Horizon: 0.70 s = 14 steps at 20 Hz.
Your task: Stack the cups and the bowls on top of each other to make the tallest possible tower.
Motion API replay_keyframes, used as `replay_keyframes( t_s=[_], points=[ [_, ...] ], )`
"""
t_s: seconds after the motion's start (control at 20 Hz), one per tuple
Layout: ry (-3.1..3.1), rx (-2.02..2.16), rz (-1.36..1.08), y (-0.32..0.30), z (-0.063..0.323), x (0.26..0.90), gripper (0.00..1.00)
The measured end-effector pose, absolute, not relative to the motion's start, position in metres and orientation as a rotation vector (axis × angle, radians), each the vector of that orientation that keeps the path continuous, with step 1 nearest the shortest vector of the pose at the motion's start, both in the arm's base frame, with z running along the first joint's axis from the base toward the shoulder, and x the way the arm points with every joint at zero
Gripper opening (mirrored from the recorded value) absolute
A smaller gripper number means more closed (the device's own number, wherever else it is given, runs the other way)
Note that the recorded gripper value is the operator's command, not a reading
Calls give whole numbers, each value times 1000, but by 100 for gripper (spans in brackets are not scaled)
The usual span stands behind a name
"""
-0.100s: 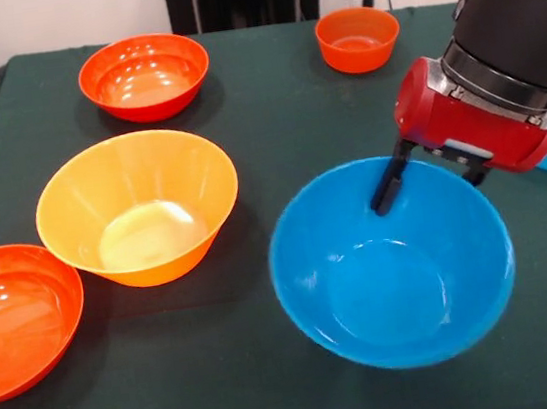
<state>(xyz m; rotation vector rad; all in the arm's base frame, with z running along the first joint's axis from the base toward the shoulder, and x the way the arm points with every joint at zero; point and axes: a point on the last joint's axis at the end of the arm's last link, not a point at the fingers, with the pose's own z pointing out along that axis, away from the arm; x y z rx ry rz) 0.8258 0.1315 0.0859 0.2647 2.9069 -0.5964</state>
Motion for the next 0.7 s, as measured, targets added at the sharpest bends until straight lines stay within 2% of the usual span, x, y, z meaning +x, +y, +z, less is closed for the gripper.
replay_keyframes(
  t_s=[0.7],
  points=[
    [2928,302,-600,122,88,816,0]
  ],
)
